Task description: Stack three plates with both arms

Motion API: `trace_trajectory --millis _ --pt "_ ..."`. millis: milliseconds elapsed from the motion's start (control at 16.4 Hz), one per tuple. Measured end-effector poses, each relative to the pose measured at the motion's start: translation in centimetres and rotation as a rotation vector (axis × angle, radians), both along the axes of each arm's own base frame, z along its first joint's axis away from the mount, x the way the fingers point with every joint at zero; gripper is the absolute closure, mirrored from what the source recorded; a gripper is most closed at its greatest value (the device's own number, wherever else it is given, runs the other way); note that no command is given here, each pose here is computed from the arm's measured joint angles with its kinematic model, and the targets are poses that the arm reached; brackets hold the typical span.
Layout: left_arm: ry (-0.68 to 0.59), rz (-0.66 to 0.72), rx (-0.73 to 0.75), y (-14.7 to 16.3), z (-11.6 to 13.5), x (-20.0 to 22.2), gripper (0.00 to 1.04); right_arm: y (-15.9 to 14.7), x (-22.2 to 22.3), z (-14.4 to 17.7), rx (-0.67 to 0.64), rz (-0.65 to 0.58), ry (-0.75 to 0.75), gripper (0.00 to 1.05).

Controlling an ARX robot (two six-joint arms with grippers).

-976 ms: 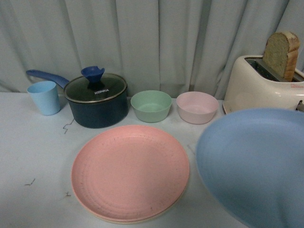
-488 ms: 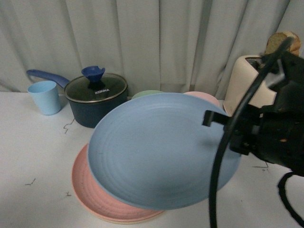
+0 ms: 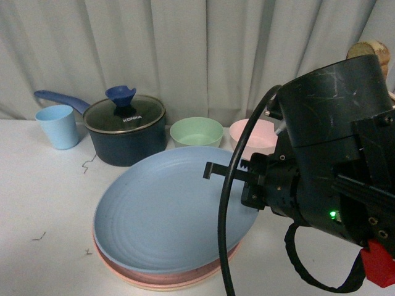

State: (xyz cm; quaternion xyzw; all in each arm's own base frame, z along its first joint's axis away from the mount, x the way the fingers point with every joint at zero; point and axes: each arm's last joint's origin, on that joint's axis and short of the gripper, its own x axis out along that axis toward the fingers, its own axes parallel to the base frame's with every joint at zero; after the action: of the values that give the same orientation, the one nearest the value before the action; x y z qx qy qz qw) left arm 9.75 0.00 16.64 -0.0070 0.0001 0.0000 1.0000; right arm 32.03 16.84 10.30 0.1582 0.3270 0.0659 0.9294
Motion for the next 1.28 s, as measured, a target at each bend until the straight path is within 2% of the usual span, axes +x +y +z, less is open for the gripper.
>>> trace_trajectory --millis 488,549,793,1037,1281 --pt "0.0 0.0 0.0 0.0 0.0 0.0 0.07 1.0 0.1 -1.3 -0.038 -0.014 0.004 1.02" --pt "0.0 0.0 0.0 0.0 0.0 0.0 0.07 1.0 0.1 -1.6 -0.044 -0.008 0.013 0.96" --pt "0.0 0.0 0.0 0.0 0.0 0.0 0.07 0.5 -0.3 -1.5 -0.025 0.019 0.024 0.5" --pt "0.0 0.0 0.0 0.0 0.0 0.0 0.07 -1.4 -0.6 2.3 0.063 0.015 -0.036 0.05" --pt "0.0 0.0 0.0 0.0 0.0 0.0 0.07 -4.0 -2.0 7.0 0.18 -0.011 -0.143 0.06"
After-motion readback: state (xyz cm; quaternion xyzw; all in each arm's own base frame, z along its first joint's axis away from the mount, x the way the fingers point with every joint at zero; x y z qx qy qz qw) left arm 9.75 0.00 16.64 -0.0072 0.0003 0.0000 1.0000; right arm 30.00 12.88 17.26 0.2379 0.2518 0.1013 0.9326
